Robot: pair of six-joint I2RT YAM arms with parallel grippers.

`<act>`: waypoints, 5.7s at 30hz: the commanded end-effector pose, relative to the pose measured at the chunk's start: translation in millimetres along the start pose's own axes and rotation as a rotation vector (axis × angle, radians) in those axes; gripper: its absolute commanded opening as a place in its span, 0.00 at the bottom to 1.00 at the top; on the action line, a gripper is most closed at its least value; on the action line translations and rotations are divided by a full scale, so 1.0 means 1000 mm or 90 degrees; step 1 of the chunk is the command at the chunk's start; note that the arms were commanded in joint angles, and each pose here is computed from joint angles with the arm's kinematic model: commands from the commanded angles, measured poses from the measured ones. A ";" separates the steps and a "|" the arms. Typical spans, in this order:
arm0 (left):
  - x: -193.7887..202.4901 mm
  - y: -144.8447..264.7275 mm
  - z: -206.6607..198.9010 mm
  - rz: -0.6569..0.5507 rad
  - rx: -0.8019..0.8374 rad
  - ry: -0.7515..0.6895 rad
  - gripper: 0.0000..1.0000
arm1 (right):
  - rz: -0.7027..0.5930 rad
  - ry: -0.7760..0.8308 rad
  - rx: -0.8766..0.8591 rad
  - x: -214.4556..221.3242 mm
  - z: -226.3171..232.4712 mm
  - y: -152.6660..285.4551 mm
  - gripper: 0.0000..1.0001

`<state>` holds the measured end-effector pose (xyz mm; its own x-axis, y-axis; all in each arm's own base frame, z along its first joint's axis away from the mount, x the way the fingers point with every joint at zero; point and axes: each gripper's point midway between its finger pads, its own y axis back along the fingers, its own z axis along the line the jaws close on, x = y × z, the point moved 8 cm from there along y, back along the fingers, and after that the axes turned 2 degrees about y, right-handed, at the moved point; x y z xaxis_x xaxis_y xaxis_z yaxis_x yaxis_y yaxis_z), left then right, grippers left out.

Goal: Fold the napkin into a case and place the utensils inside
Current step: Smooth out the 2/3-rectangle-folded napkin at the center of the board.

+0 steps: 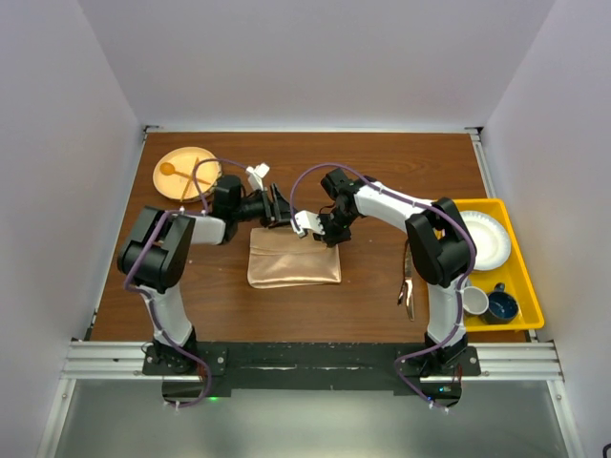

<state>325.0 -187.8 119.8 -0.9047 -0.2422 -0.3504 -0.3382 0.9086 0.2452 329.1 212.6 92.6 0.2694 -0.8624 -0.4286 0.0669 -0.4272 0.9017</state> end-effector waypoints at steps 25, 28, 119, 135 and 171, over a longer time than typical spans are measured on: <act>-0.011 -0.073 -0.014 -0.008 0.019 0.001 0.19 | 0.076 0.008 -0.034 0.027 0.008 -0.017 0.00; -0.006 -0.081 -0.011 -0.004 0.013 0.010 0.15 | 0.076 0.008 -0.034 0.027 0.008 -0.015 0.00; 0.030 -0.090 0.075 0.055 -0.221 0.029 0.00 | -0.142 -0.927 -0.057 0.011 0.001 0.029 0.15; 0.004 -0.091 0.014 -0.025 -0.054 -0.020 0.15 | -0.047 -0.925 -0.056 0.043 0.023 -0.014 0.00; 0.053 -0.120 0.079 0.079 -0.268 0.028 0.00 | -0.205 -0.826 -0.034 0.002 0.005 0.068 0.30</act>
<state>352.7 -302.9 57.7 -0.9238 -0.1986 -0.3272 -0.3352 0.8326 0.4410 321.3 179.3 95.2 -0.9176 -0.3540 -0.1810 0.0847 -0.6188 0.7809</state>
